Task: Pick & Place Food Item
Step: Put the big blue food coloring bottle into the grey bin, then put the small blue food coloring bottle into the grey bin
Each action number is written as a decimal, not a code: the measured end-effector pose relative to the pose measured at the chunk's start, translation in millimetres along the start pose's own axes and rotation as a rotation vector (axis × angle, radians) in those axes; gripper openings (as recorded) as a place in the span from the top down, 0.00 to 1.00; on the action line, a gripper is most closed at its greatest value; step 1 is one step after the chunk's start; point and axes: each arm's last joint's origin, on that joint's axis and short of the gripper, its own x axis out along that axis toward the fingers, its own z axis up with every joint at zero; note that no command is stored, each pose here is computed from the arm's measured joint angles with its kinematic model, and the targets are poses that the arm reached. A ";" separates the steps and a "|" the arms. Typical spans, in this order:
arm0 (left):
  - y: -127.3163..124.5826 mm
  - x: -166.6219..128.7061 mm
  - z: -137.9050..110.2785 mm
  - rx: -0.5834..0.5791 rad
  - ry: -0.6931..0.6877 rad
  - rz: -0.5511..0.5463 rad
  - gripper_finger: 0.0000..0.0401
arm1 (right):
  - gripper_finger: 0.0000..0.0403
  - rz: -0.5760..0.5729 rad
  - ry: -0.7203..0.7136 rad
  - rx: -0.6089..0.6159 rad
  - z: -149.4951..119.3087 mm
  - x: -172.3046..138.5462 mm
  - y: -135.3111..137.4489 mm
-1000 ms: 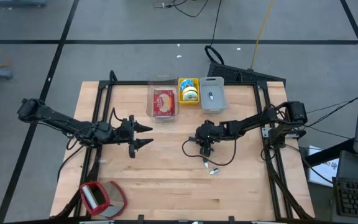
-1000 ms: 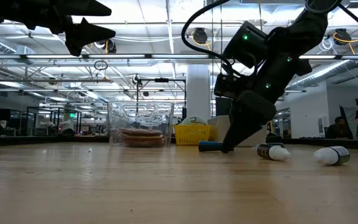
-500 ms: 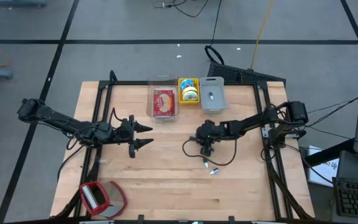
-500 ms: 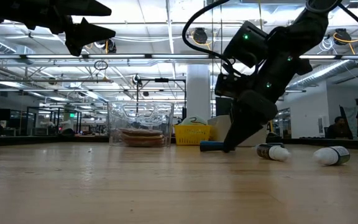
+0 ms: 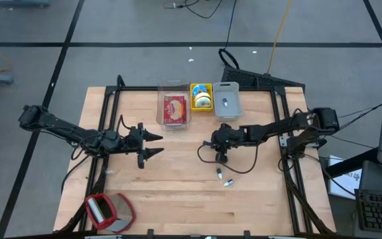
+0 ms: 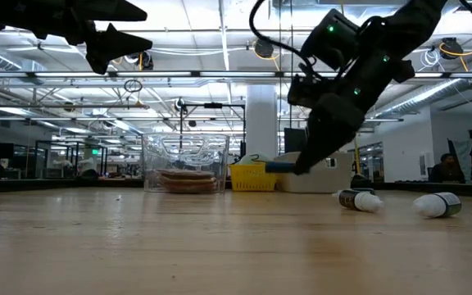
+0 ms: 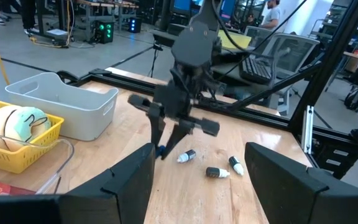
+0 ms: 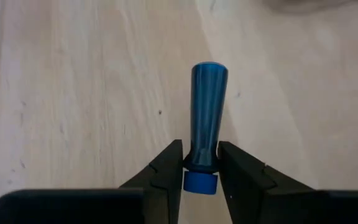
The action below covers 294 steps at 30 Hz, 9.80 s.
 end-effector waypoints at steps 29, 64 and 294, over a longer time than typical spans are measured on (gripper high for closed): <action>0.0 0.0 -0.1 0.000 0.001 0.000 0.37 | 0.79 -0.117 -0.185 0.148 26.2 -60.7 -53.4; 0.0 0.0 0.0 0.000 0.000 0.000 0.37 | 0.79 -0.423 -0.262 0.371 16.4 -86.0 -160.3; 0.0 -0.1 -0.1 0.000 0.000 0.000 0.37 | 0.83 -0.168 -0.140 0.122 41.2 -113.6 -6.5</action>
